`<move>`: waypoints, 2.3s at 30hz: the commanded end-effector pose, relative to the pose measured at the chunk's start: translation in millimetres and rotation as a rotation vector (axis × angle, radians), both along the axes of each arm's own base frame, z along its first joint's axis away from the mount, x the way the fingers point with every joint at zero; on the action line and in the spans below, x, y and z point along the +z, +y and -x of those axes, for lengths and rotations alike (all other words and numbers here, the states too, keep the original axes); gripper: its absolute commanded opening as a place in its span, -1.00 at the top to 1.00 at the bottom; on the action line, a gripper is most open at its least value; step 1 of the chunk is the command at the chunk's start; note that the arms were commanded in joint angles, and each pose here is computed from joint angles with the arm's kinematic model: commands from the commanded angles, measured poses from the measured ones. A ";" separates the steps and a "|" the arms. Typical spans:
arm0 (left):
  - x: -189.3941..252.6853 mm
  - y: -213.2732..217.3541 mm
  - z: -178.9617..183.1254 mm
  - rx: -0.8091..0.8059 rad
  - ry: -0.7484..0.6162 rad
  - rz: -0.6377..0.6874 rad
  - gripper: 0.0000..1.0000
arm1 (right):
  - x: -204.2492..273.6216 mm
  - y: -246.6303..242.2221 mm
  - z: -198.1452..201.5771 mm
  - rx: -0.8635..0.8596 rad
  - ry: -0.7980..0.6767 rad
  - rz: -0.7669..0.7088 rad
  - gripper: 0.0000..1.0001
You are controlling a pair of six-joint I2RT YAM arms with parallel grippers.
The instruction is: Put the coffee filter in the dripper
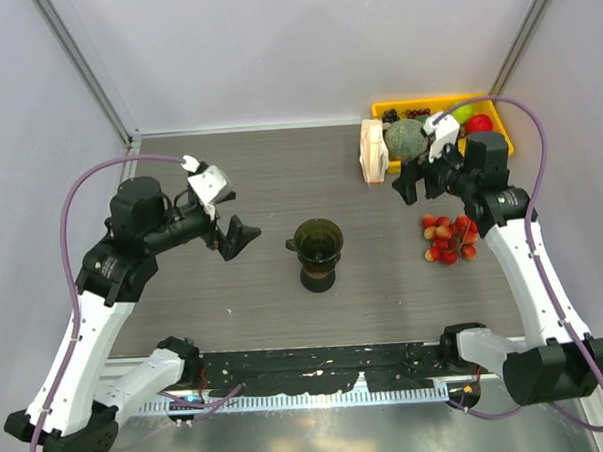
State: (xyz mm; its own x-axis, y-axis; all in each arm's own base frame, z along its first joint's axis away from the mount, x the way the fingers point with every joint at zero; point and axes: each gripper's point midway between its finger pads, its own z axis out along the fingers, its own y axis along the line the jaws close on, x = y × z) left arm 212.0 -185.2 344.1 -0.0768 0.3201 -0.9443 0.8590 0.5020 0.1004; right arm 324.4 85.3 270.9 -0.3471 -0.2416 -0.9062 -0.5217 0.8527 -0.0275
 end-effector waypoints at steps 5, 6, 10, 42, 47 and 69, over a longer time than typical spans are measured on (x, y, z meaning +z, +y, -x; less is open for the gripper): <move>18.2 -0.3 -39.2 0.186 0.054 0.142 -0.99 | 40.4 16.9 -86.4 -0.117 -0.092 -0.010 -0.52; 17.5 -2.3 -39.1 0.181 0.070 0.147 -0.98 | 44.5 16.6 -96.6 -0.148 -0.114 0.012 -0.47; 17.4 -5.3 -40.3 0.177 0.082 0.165 -0.98 | 20.4 38.8 -129.2 -0.152 -0.088 0.060 -0.18; 6.6 -17.5 -52.7 0.162 0.170 0.160 -0.99 | -74.9 90.1 -189.7 -0.133 0.046 0.136 0.35; 4.3 -17.6 -52.9 0.162 0.175 0.158 -0.99 | -81.8 89.9 -191.2 -0.135 0.063 0.140 0.35; 4.8 -18.5 -52.0 0.155 0.176 0.161 -0.99 | -99.6 82.0 -197.4 -0.172 0.090 0.195 0.35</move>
State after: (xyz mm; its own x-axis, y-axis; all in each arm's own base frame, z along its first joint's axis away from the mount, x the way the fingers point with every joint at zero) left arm 261.5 -199.8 326.4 -0.3415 0.1734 -0.9237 0.7481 0.6451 -0.1555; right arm 508.4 168.0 148.8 -0.5241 -0.3504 -0.7763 -0.4049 0.9044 -0.1348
